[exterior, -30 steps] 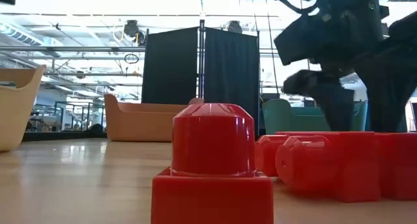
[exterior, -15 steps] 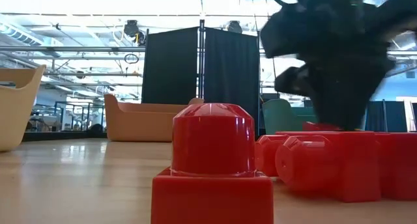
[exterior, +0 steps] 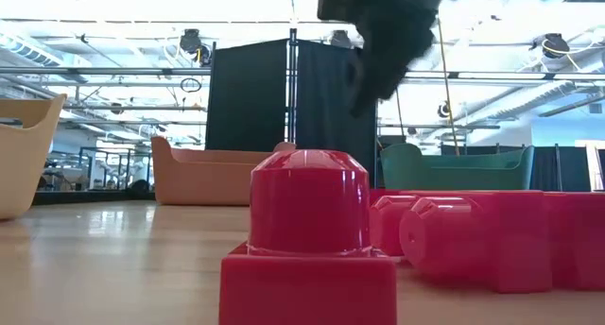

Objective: Sort blocks by size
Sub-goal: Put the red game piece into the yellow bin

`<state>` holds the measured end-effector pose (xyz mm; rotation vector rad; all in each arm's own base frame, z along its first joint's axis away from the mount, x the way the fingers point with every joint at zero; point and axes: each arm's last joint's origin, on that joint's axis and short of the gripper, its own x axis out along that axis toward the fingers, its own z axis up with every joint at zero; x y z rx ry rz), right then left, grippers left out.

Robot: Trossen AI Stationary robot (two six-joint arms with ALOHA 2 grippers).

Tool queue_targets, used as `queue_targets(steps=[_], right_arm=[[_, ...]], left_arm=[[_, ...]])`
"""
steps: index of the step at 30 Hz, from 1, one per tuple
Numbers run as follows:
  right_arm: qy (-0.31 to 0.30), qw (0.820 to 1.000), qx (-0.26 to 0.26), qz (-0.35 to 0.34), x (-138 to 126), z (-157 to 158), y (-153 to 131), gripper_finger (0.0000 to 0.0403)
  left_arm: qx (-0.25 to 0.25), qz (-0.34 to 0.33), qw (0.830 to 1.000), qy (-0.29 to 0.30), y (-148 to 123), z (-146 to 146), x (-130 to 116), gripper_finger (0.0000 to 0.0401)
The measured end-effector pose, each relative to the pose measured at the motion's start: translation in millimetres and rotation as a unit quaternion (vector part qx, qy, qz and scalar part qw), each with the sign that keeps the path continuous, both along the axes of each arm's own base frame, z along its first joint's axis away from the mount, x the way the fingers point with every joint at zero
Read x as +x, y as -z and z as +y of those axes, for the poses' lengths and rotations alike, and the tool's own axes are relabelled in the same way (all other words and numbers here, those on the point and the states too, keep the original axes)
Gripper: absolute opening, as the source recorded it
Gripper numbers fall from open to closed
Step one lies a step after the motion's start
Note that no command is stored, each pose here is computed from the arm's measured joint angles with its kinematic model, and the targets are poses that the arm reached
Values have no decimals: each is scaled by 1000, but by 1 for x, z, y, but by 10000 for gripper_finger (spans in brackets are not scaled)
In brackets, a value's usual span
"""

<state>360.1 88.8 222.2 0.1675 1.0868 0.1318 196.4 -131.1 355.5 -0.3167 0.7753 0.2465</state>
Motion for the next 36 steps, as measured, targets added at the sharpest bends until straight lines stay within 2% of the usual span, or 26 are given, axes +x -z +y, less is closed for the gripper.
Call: queue_targets(steps=[2,5,8,11,15,23,27,31,36], right_arm=[[10,999,8,-31,2,-7,-11,32],[28,999,9,-43,3,-19,-17,18],[54,998,-27,-12,-1,-30,-13,12],[55,996,-68,8,-2,-40,-8,22],[54,997,-44,20,1,-49,-1,72],[41,994,-44,91,-3,-50,17,243],[25,995,-27,94,-1,-49,25,306],[32,996,-27,80,-4,-52,40,328],[45,996,-30,71,-8,-61,56,319]], left_arm=[[14,-5,1000,9,1,1,3,301],[32,-6,999,19,3,3,8,301],[39,1,999,12,6,5,12,301],[42,6,999,8,8,6,16,301],[45,11,999,4,9,7,17,301],[47,17,999,1,10,9,16,301],[51,23,998,1,11,9,15,301],[52,22,998,0,11,9,15,301],[58,21,998,-1,11,10,15,301]])
